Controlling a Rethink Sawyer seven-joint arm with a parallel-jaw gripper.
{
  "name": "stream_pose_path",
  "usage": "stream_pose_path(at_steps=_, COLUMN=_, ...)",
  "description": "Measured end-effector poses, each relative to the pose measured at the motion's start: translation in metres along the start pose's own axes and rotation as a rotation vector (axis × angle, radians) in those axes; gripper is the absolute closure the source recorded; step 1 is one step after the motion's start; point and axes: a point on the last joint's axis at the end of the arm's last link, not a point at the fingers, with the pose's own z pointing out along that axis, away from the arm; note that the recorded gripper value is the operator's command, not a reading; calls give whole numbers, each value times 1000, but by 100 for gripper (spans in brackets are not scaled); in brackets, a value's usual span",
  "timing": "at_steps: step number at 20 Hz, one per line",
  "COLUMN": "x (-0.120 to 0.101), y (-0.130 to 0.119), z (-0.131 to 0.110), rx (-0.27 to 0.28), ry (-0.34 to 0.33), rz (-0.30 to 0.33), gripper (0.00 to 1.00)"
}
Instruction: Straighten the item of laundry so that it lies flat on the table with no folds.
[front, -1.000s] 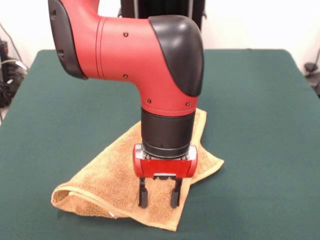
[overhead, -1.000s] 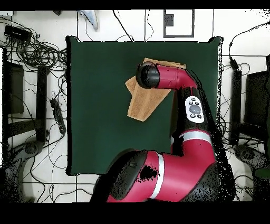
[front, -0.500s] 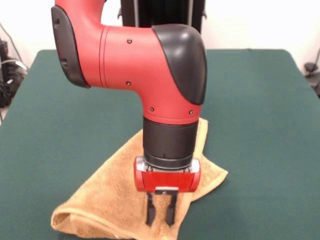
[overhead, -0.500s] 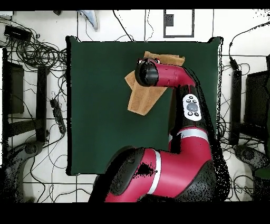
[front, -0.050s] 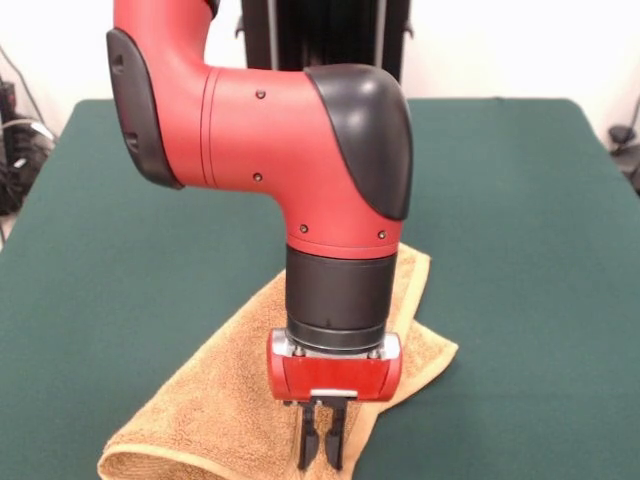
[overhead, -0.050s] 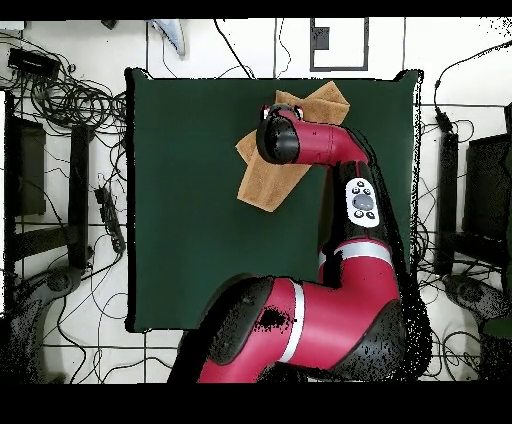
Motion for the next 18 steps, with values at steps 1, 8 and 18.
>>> stream_pose_path(at_steps=1, x=0, y=0, z=0, rx=0, ry=0, rz=1, gripper=100)
stream_pose_path(at_steps=8, x=4, y=2, z=-9, rx=-2, ry=18, rz=4, gripper=100)
stream_pose_path(at_steps=18, x=10, y=7, z=-89, rx=44, ry=106, rz=-60, gripper=100)
